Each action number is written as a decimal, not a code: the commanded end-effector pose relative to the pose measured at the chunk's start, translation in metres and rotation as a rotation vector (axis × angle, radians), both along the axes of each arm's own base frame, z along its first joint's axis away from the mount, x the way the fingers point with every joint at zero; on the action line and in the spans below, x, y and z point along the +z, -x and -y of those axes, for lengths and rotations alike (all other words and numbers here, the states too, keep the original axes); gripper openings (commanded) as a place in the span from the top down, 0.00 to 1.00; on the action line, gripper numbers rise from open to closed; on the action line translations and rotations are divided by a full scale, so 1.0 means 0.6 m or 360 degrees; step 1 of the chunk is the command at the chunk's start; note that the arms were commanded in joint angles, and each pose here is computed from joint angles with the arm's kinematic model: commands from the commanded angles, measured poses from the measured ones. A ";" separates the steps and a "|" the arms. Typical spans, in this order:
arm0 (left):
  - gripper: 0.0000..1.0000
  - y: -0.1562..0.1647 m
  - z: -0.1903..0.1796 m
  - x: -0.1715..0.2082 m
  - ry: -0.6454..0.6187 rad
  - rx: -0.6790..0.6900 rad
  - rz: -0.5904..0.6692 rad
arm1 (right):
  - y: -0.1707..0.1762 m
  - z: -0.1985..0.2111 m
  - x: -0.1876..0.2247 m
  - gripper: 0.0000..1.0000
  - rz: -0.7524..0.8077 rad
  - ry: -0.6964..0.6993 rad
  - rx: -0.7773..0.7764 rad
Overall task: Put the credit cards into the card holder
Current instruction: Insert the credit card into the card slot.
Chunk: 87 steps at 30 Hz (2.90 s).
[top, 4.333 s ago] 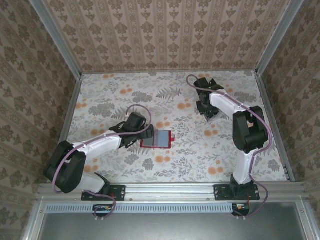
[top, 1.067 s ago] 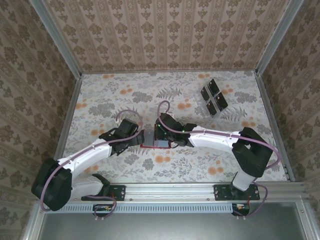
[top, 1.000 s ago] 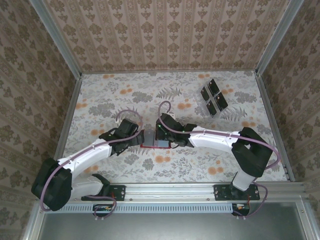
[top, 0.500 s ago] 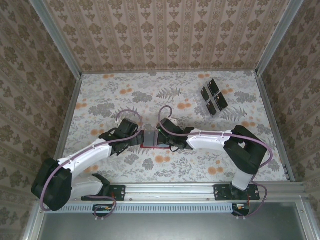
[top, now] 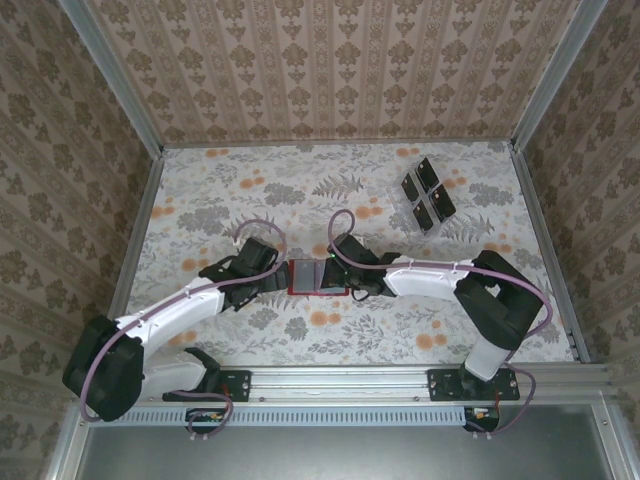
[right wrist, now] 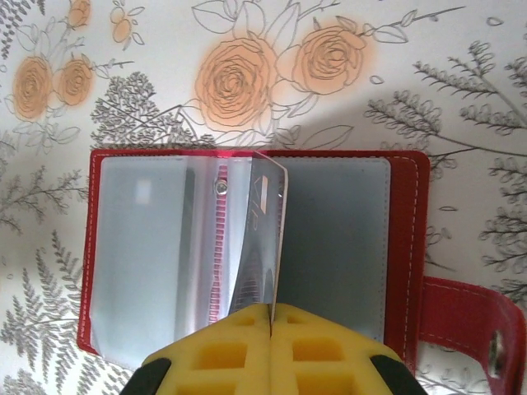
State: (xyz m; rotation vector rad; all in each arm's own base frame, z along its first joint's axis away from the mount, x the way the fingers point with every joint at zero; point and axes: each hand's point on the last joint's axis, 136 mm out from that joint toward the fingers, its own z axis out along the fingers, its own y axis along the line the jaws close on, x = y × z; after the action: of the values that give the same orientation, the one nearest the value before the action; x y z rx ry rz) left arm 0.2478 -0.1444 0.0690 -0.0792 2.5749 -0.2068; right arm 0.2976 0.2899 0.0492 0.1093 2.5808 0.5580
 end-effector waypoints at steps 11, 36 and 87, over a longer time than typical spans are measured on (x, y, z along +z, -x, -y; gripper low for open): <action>0.00 -0.022 0.074 -0.009 -0.0053 -0.0227 -0.0030 | 0.010 -0.021 0.066 1.00 0.0059 -0.0184 0.0253; 0.00 0.013 0.039 -0.081 -0.0393 -0.0148 -0.0162 | -0.003 0.000 0.065 1.00 0.0200 -0.0490 0.0086; 0.00 0.030 0.023 -0.092 -0.0366 -0.0119 -0.0162 | 0.013 -0.029 -0.024 1.00 0.0207 -0.0745 0.0135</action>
State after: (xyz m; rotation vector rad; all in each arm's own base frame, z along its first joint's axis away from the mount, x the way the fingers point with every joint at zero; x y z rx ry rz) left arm 0.2450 -0.1772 0.0247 0.0822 2.6380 -0.0274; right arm 0.3003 0.3061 0.0470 0.1346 2.2514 1.1333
